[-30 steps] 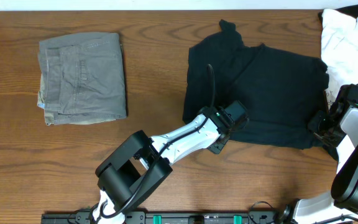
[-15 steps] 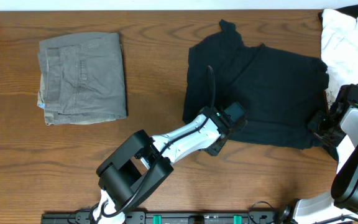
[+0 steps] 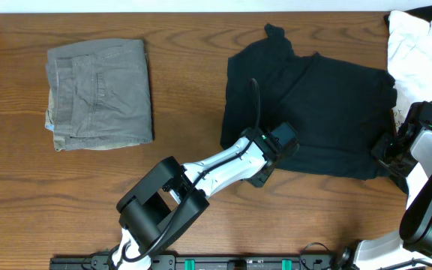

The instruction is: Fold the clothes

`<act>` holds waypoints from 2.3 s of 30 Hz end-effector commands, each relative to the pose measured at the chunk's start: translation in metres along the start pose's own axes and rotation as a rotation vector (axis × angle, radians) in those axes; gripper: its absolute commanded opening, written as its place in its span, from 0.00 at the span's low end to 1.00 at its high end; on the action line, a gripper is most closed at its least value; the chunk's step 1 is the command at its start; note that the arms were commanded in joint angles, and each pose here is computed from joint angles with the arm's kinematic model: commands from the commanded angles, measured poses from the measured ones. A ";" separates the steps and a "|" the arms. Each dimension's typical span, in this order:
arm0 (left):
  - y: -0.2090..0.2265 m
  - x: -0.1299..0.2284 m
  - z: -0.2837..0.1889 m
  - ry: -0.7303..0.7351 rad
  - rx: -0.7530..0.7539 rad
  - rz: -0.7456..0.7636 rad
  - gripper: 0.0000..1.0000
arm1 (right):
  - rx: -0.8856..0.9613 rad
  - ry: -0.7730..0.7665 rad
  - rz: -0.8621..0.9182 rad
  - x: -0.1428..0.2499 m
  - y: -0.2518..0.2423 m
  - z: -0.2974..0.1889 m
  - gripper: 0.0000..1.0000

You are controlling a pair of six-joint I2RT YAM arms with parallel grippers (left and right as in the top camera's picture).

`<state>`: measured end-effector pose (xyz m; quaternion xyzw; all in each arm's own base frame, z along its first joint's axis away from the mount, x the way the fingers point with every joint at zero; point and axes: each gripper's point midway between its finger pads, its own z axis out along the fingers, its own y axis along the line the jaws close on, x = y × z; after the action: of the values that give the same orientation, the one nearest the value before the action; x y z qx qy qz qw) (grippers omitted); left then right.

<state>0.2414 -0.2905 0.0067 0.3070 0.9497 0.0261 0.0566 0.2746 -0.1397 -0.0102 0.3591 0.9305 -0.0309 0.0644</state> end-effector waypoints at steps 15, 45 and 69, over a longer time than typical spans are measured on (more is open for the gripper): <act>0.002 -0.009 0.011 -0.027 -0.021 0.008 0.34 | -0.080 0.195 -0.021 0.052 0.013 0.034 0.34; 0.055 0.017 -0.013 0.085 -0.303 0.117 0.06 | -0.080 0.195 -0.021 0.052 0.013 0.034 0.33; 0.093 0.095 -0.016 0.328 -0.482 0.023 0.06 | -0.026 0.207 -0.032 0.054 0.003 0.032 0.31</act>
<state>0.2224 -0.1710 0.0227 0.3146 0.9039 0.2886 -0.0252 0.2737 -0.1388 -0.0102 0.3550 0.9324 -0.0298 0.0611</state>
